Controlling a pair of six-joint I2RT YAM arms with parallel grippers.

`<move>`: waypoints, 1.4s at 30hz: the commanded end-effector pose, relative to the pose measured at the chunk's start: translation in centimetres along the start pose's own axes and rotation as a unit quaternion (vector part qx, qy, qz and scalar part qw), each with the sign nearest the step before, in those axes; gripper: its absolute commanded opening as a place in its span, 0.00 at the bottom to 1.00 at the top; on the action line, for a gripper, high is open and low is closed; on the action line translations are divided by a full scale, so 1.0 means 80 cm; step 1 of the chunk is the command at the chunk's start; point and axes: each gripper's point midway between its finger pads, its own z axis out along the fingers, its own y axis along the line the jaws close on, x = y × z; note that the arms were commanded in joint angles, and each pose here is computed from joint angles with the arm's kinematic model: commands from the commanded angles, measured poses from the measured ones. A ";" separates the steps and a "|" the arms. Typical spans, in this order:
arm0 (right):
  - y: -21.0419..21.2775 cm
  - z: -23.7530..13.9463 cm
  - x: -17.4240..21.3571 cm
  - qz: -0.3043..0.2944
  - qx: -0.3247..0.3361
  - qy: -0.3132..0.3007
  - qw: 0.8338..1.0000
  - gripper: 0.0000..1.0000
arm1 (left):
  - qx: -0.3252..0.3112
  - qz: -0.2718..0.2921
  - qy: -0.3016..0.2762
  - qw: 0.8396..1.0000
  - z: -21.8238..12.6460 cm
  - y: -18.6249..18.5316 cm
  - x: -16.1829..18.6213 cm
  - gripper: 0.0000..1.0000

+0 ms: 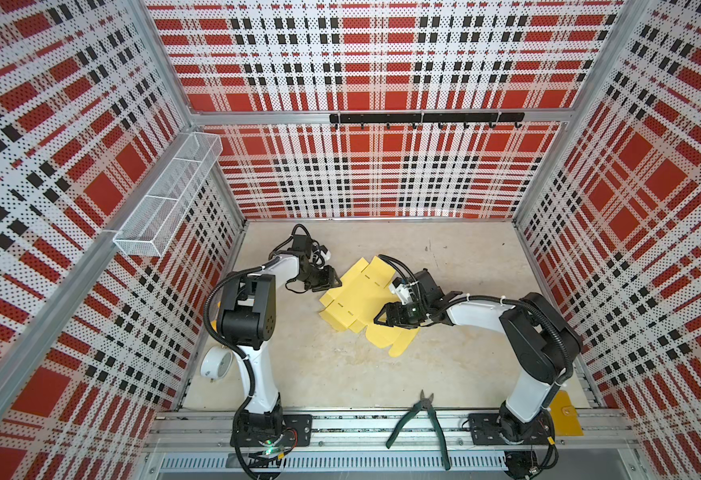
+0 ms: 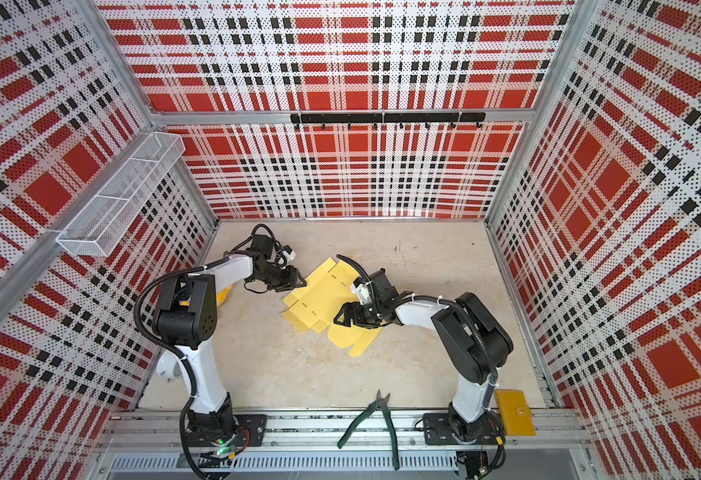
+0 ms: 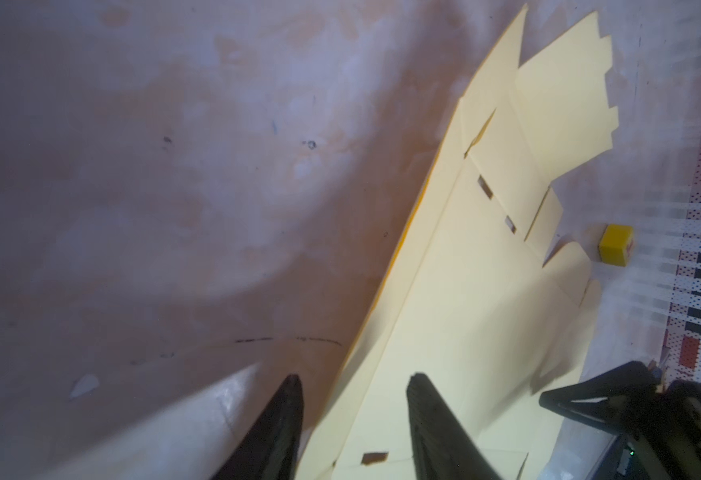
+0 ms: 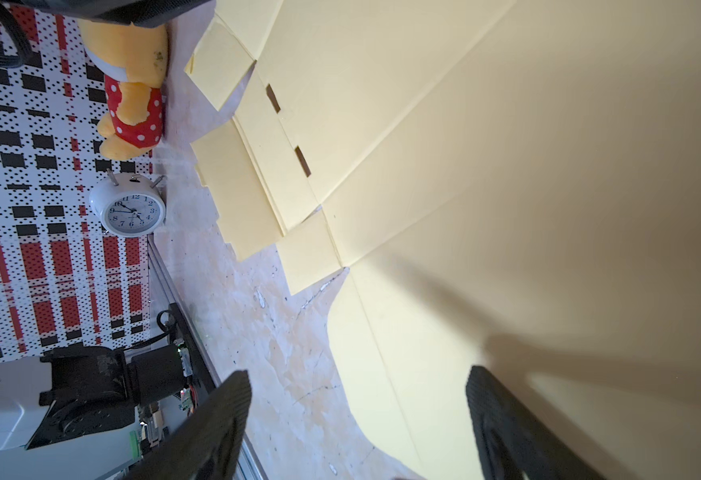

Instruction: Fold the paper box

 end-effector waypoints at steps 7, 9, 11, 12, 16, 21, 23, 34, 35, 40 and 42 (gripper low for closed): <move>0.005 -0.004 -0.015 -0.017 0.000 -0.016 1.000 0.84 | -0.015 0.044 -0.036 0.998 -0.027 -0.013 -0.008 0.31; 0.001 0.001 -0.012 -0.011 0.001 -0.010 1.000 0.83 | -0.020 0.054 -0.035 0.998 -0.030 -0.016 -0.008 0.28; -0.002 0.006 -0.009 -0.008 -0.004 -0.010 1.000 0.83 | -0.019 0.063 -0.040 0.997 -0.033 -0.020 -0.008 0.26; -0.004 0.006 -0.008 -0.007 -0.004 -0.013 1.000 0.83 | -0.020 0.063 -0.043 0.997 -0.034 -0.020 -0.008 0.24; -0.006 0.010 -0.006 0.003 -0.011 -0.018 1.000 0.82 | -0.030 0.076 -0.039 0.996 -0.032 -0.015 -0.007 0.28; -0.016 0.014 0.004 0.002 -0.003 -0.007 1.000 0.82 | -0.064 0.102 -0.037 0.992 -0.034 0.004 -0.029 0.60; -0.017 0.014 0.007 0.004 -0.002 -0.002 1.000 0.82 | -0.073 0.113 -0.018 0.991 -0.028 0.007 -0.033 0.62; -0.015 0.013 0.009 -0.001 -0.004 0.004 1.000 0.82 | -0.022 0.118 0.049 0.992 0.020 -0.010 -0.012 0.56; -0.016 0.014 0.009 -0.001 -0.003 0.004 1.000 0.82 | -0.019 0.117 0.050 0.992 0.022 -0.010 -0.012 0.49; -0.012 0.014 0.005 -0.001 -0.008 0.002 1.000 0.82 | -0.009 0.119 0.055 0.991 0.018 -0.016 -0.006 0.37; -0.012 0.013 0.003 -0.002 -0.006 -0.002 1.000 0.82 | -0.008 0.119 0.053 0.991 0.017 -0.019 -0.006 0.33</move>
